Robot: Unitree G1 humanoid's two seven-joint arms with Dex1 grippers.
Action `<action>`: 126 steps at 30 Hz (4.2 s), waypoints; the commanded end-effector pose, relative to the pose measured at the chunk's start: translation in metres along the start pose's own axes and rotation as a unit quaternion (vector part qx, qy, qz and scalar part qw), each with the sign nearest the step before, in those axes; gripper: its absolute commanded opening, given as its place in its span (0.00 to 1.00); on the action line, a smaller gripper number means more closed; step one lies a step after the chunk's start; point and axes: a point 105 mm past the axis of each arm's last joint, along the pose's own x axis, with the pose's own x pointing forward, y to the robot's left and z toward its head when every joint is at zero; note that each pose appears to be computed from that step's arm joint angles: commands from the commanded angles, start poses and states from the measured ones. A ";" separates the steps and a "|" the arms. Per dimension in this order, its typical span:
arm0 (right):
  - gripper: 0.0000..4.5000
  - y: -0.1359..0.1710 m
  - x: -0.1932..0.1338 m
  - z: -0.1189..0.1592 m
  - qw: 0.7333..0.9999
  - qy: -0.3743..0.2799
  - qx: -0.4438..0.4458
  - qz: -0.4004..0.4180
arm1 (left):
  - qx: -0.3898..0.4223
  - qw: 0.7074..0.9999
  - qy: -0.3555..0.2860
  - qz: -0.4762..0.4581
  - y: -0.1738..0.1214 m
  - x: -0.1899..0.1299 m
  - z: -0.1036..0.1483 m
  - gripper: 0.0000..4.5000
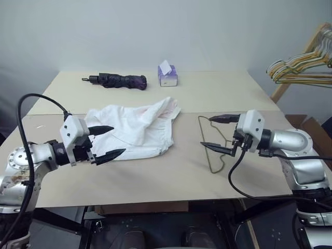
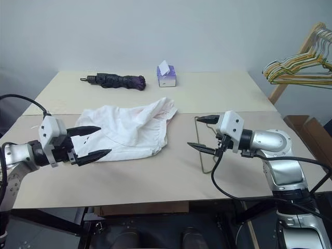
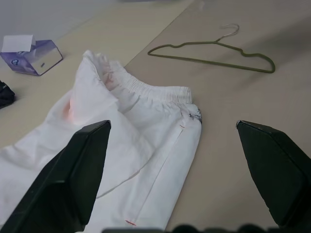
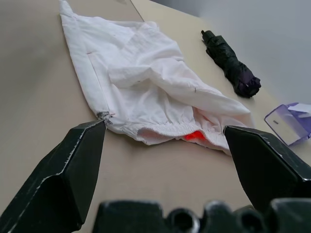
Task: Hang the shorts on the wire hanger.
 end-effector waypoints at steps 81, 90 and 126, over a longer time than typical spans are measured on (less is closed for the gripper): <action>0.00 0.011 0.110 -0.058 0.897 0.193 -0.398 -0.002 | 0.362 0.871 0.331 0.029 0.052 -0.007 -0.129 0.71; 0.00 0.008 0.104 -0.053 0.895 0.188 -0.405 -0.001 | 0.356 0.887 0.292 0.034 0.059 0.012 -0.118 0.05; 0.00 -0.188 0.060 0.143 0.761 -0.054 -0.396 -0.510 | 0.368 0.716 -0.046 0.592 0.212 0.019 0.184 0.01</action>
